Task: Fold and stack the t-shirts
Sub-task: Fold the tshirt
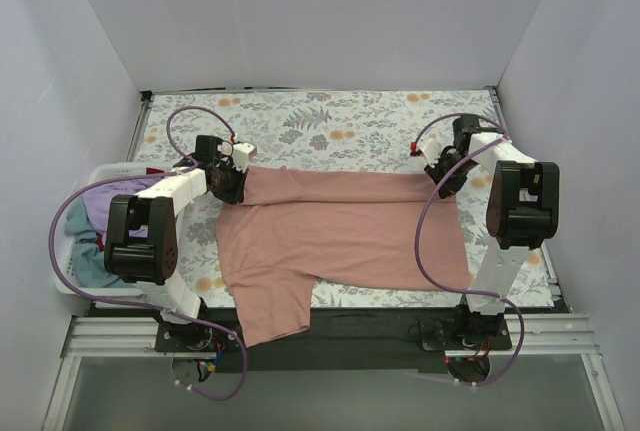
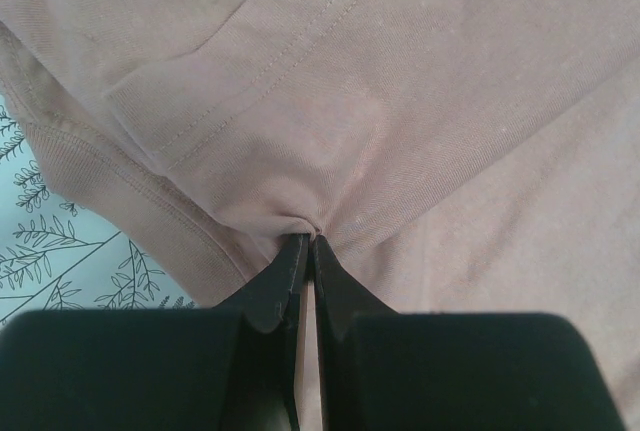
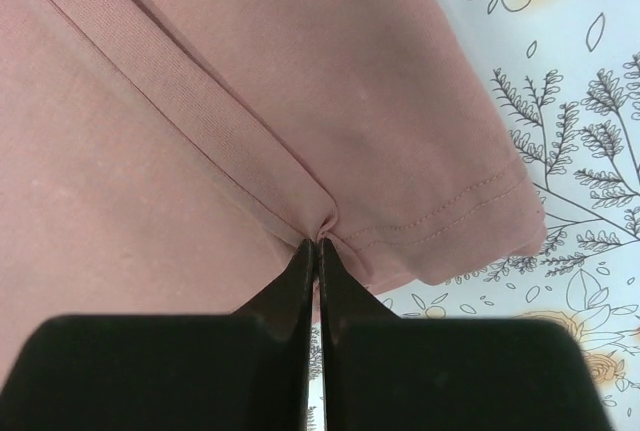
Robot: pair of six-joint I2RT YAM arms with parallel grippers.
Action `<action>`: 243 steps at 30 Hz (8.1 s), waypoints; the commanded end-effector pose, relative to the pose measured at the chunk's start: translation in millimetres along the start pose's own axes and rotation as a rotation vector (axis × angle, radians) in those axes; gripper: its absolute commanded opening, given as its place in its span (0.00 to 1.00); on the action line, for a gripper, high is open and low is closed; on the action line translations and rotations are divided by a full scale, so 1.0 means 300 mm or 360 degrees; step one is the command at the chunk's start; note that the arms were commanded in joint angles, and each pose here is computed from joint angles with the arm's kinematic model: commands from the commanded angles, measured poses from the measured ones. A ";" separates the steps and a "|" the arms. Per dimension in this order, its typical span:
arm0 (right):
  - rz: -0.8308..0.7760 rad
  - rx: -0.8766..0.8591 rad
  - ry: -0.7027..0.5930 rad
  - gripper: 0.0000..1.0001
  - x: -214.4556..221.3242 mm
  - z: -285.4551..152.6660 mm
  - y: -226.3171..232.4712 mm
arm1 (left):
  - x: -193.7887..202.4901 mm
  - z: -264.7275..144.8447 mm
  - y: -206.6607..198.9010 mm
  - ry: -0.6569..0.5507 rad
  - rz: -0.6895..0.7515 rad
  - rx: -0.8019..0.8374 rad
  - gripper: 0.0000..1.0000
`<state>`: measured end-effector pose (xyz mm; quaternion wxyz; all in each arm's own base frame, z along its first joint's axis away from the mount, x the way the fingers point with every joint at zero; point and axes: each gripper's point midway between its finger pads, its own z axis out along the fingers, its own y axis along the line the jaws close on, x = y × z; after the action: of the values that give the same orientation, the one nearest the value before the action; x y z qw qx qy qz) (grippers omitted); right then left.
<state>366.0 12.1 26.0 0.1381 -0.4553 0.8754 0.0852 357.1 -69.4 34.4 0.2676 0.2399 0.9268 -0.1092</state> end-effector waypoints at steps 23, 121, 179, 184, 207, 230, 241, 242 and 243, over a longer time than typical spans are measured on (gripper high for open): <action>-0.0091 -0.0139 0.0142 0.27 0.055 -0.137 0.095 | -0.323 -0.016 0.016 -0.0091 -0.0142 0.0246 0.45; -0.0024 -0.0251 0.0264 0.42 0.111 -0.091 0.125 | -0.008 -0.076 -0.492 0.0180 0.0498 0.0776 0.09; -0.0032 -0.0186 0.0266 0.43 0.093 -0.161 0.115 | 0.047 -0.172 -0.627 0.0242 0.0566 0.0902 0.36; 0.0029 -0.0181 0.0211 0.43 0.053 -0.162 0.104 | -0.098 -0.255 -0.643 0.0013 0.0482 0.0946 0.37; 0.0315 0.0158 0.0357 0.38 0.047 0.045 -0.009 | -0.020 0.078 -0.013 0.0287 -0.0482 -0.0164 0.39; 0.0168 0.0598 -0.0215 0.62 -0.374 -0.217 -0.358 | -0.543 -0.069 0.025 -0.0318 -0.0186 0.0347 0.73; -0.0183 0.0144 -0.0028 0.59 -0.025 -0.294 0.179 | -0.239 -0.364 -0.265 -0.0250 0.0237 0.0617 0.78; -0.0208 0.0142 -0.0010 0.56 0.005 -0.293 0.205 | -0.194 -0.354 -0.288 -0.0203 0.0229 0.0638 0.77; -0.0242 0.0136 0.0032 0.54 0.037 -0.280 0.217 | -0.190 -0.367 -0.316 -0.0206 0.0274 0.0631 0.75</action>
<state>334.6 23.7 145.6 0.2391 -0.4712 0.8490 0.0006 339.1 -126.7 187.9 0.3339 0.3224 0.8456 -0.2635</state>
